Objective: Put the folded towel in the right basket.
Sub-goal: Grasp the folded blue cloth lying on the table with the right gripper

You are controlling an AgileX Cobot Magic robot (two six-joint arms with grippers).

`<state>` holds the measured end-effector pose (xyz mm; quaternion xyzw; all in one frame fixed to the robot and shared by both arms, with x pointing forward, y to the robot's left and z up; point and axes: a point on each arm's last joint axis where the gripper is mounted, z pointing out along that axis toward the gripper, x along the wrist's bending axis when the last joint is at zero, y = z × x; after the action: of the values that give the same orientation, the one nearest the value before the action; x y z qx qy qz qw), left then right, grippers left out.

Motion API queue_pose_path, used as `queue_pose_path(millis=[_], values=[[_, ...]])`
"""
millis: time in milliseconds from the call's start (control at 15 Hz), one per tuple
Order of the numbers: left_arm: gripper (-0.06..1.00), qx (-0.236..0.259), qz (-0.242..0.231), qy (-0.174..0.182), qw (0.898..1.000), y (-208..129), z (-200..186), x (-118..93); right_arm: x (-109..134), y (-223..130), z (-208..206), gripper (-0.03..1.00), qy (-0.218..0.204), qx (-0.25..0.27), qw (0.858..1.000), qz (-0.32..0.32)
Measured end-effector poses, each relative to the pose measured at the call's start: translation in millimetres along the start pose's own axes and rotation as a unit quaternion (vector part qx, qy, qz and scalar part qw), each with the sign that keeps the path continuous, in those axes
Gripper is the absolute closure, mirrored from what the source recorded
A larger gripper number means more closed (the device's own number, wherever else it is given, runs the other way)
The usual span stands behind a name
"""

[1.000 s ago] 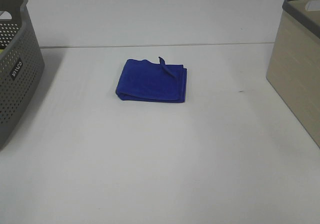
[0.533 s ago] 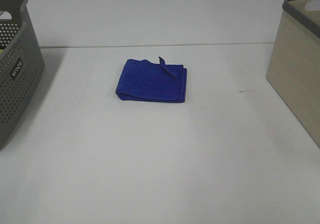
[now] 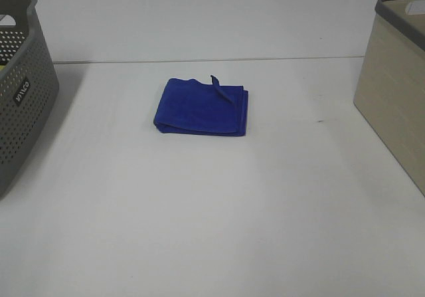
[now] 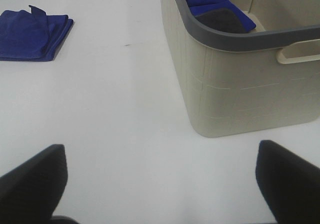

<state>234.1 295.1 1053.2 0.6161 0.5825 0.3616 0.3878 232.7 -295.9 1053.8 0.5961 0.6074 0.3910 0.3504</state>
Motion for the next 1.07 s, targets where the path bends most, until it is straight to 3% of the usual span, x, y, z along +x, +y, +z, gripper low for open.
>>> queue_pose_path(millis=[1067], values=[[-0.04, 0.0, 0.0, 0.0, 1.0, 0.0, 0.0, 0.0, 0.0, 0.0, 0.0, 0.0, 0.0, 0.0, 1.0, 0.0]])
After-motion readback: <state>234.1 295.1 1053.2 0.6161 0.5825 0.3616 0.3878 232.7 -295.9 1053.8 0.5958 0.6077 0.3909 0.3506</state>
